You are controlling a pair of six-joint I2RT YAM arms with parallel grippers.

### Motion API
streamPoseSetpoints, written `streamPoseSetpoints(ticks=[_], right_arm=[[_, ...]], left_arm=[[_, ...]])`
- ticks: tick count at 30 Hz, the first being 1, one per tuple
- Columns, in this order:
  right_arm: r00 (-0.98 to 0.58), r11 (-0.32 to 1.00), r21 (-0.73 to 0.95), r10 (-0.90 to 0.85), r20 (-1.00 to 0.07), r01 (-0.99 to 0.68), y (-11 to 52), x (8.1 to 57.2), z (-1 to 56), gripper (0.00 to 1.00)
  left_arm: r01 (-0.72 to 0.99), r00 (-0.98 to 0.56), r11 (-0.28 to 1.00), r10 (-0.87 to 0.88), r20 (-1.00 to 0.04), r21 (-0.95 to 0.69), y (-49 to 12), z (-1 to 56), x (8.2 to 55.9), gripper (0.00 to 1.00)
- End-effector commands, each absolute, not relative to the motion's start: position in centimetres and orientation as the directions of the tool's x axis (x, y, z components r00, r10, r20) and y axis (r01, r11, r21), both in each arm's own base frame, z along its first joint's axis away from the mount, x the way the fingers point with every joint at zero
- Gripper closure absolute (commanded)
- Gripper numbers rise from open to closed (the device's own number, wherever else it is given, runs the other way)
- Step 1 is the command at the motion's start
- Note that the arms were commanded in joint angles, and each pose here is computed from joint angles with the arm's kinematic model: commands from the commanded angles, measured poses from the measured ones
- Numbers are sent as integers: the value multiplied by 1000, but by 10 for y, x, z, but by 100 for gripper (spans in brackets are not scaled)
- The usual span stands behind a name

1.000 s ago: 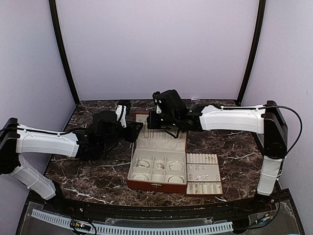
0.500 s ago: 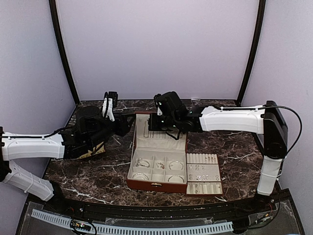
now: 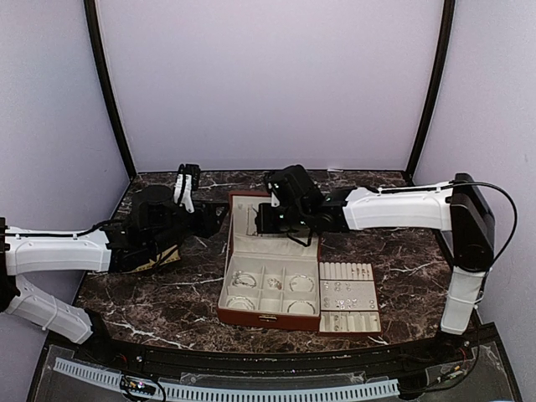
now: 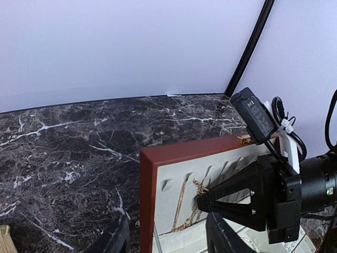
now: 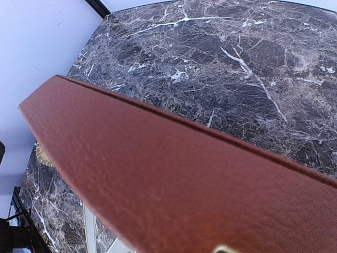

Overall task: Organize the mixed jewelry
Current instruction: Hang the necklace on the necklace hanger, then move the jewelry box to the center of the board.

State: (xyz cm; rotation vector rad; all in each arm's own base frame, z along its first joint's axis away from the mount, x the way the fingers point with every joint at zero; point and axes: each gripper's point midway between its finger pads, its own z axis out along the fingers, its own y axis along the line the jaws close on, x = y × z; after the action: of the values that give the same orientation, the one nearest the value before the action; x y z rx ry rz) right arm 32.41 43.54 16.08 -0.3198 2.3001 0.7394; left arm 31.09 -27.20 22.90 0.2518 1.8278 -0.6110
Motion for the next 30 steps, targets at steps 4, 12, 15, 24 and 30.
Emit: streamPoseSetpoints(ticks=[4,12,15,24,30], right_arm=[[-716,745,468,-18,-698,-475,432,311,189,91],[-710,636,502,-104,-697,-586,425,273,205,61],[-702,586,509,-151,-696,-630,416,253,209,55],[-790,793,436,-91,-607,-426,328,234,161,43],[-857,898,398,45,-513,-190,279,225,113,42]], left_arm=[[455,-424,832,-110,-899,-316,-264,211,299,41],[465,-552,811,-48,-832,-355,-258,179,273,32],[460,-615,795,-35,-788,-394,-258,162,259,31],[398,-800,719,-31,-599,-569,-271,109,217,27],[378,-852,692,0,-524,-615,-290,87,203,25]])
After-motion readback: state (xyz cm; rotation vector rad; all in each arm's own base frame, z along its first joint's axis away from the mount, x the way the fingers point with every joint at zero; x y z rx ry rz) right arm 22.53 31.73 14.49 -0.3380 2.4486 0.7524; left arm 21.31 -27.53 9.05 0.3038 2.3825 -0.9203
